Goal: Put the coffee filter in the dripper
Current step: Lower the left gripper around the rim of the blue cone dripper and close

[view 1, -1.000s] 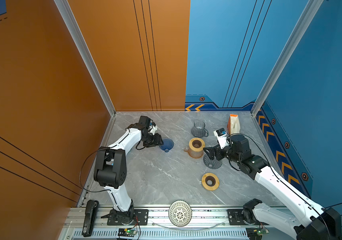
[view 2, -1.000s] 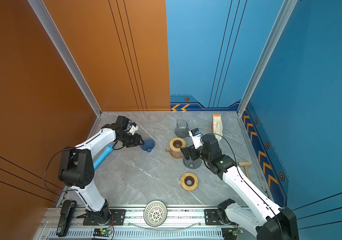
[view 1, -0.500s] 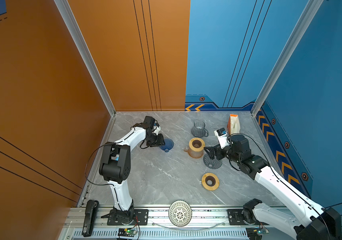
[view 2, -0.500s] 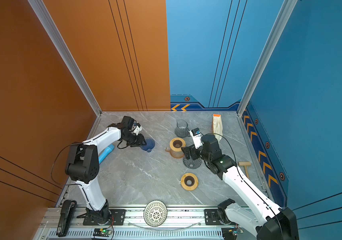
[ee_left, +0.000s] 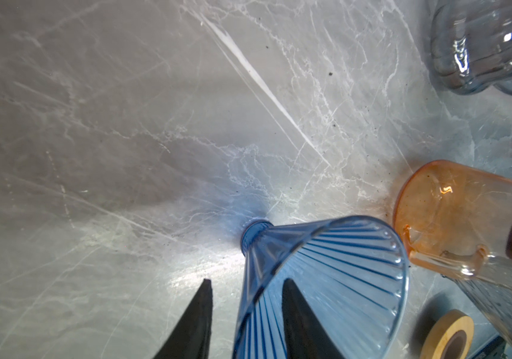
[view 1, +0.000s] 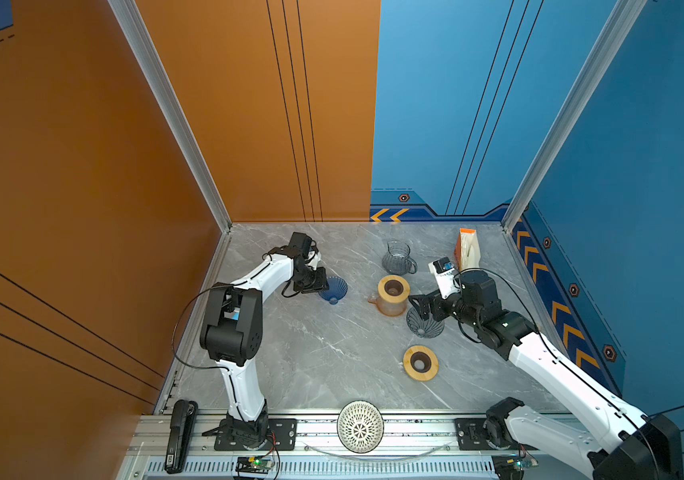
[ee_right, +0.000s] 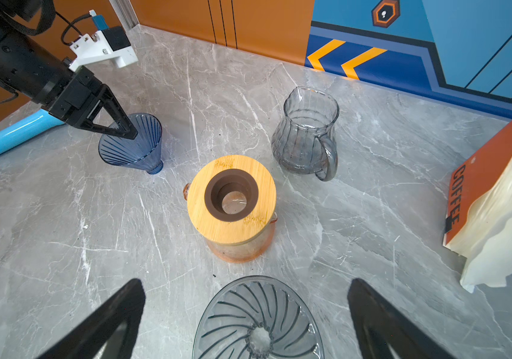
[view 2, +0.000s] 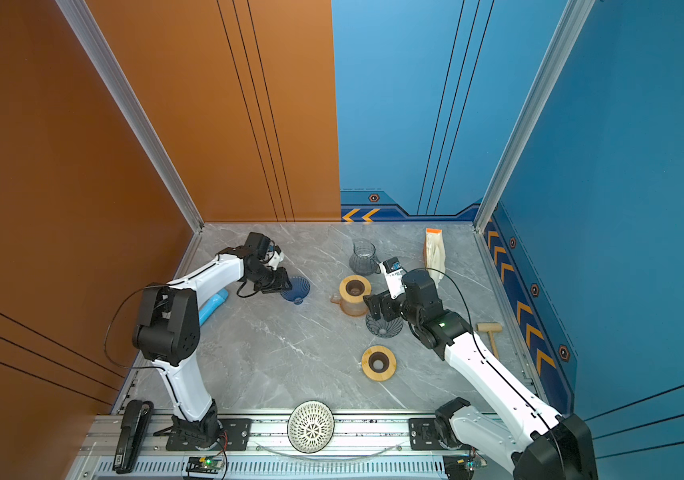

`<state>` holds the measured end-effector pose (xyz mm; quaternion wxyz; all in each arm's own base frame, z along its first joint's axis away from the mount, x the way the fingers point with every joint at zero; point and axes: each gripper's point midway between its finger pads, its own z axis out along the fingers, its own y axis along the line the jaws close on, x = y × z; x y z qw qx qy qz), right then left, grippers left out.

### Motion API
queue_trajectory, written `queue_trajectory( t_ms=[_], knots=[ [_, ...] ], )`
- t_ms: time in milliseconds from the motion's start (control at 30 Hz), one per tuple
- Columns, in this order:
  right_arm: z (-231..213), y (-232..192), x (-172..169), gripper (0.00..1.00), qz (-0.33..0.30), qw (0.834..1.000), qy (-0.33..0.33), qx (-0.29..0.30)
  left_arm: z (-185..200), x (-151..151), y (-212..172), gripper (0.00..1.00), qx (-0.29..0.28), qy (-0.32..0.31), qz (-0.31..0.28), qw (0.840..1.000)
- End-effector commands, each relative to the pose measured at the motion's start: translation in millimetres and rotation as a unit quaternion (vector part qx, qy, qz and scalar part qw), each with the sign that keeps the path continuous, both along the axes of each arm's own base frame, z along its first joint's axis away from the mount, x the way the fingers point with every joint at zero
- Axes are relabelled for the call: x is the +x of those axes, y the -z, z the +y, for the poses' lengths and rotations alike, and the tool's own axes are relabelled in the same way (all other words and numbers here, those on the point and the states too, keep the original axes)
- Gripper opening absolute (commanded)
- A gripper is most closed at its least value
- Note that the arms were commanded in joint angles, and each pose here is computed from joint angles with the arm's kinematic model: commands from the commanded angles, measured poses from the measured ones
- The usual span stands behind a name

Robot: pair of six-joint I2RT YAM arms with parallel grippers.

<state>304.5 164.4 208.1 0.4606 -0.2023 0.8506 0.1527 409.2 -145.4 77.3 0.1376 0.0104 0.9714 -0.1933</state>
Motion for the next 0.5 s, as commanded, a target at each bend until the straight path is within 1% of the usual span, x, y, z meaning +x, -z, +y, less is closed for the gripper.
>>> queue_trajectory(
  t_ms=[0, 333, 467],
  knots=[
    [-2.1, 5.3, 2.1, 1.00, 0.001, 1.000, 0.009, -0.010, -1.6, 1.5, 6.3, 0.37, 0.006, -0.005, 0.002, 1.000],
    [-1.8, 4.8, 2.9, 1.00, 0.000, 1.000, 0.009, -0.009, -2.2, -2.9, 14.0, 0.32, 0.011, -0.003, 0.012, 1.000],
    [-1.4, 5.0, 3.1, 1.00, 0.000, 1.000, 0.008, -0.009, -2.2, -3.5, 14.8, 0.29, 0.011, -0.004, 0.013, 1.000]
  ],
)
